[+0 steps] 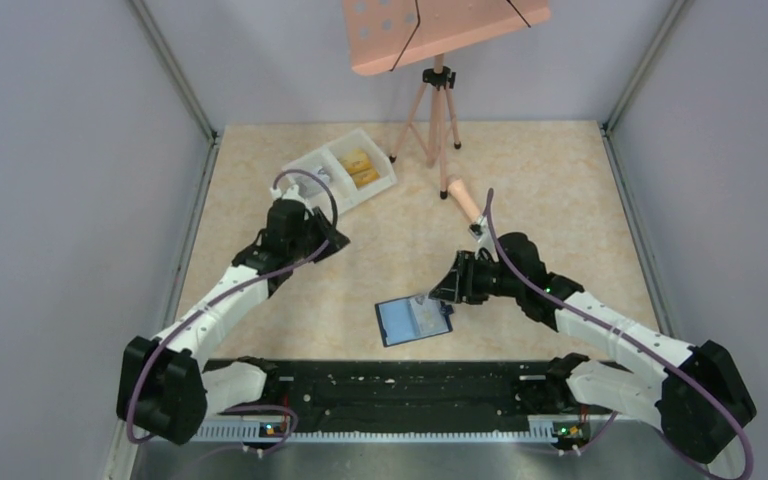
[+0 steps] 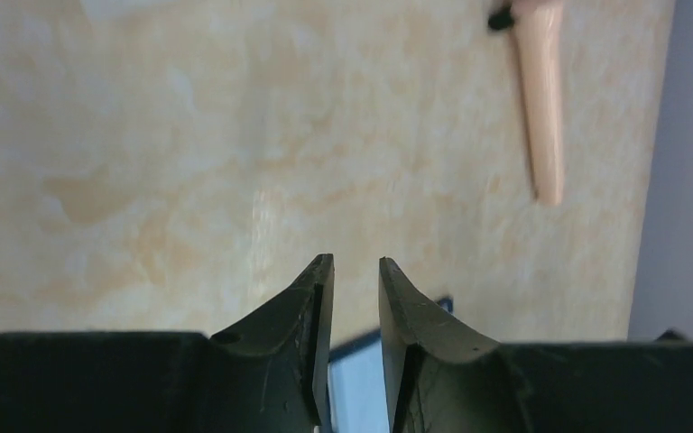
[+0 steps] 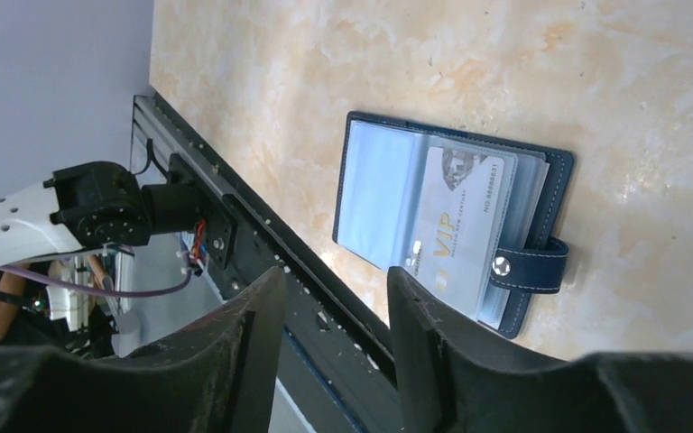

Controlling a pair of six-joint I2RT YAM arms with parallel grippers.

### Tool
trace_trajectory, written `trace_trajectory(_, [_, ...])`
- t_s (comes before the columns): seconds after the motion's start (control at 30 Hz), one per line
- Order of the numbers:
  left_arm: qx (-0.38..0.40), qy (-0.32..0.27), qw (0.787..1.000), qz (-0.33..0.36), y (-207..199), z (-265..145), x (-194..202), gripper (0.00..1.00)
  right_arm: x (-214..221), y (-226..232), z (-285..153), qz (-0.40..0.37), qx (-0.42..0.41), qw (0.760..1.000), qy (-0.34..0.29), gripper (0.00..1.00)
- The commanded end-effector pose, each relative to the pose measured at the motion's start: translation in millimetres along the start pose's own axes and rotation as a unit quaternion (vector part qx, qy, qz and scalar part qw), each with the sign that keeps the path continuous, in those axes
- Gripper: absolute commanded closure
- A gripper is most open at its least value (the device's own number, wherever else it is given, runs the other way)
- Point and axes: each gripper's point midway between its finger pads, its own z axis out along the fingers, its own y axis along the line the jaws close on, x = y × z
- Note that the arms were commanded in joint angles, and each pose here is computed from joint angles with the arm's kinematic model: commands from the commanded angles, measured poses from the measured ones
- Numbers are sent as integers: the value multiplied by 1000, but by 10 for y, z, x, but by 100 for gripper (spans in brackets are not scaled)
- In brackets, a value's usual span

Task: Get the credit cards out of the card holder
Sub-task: Place the credit card in the storage box, then remove the credit card from the card holder.

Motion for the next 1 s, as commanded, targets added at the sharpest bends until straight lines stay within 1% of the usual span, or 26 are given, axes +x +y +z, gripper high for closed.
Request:
trace_trajectory(0.0, [50,109,993,-8,32,-329,802,70,0,-115,38,12,14,1000,-10,57])
trace_trajectory(0.1, [91,138,986,-6,-32,-438,1165,69,75,-207,99,22,26,999,7,60])
trace_trajectory(0.2, [111,169,979,1,-83,-495,1478,69,143,-264,166,25,31,999,20,65])
trace_trajectory(0.3, [125,188,974,1,-152,-509,1678,70,200,-342,222,27,41,998,33,67])
trace_trajectory(0.37, [130,199,971,-6,-171,-504,1774,70,177,-349,275,24,37,999,30,68])
trace_trajectory(0.5, [147,200,969,-6,-308,-480,1825,69,185,-403,375,20,37,998,39,69])
trace_trajectory(0.67, [152,199,968,-3,-411,-432,1909,68,294,-546,476,20,51,996,68,72])
trace_trajectory(0.8, [151,197,969,-4,-446,-385,2022,68,377,-691,476,23,74,994,71,73])
trace_trajectory(0.97, [142,199,969,11,-488,-304,2182,66,483,-815,442,31,90,993,70,74])
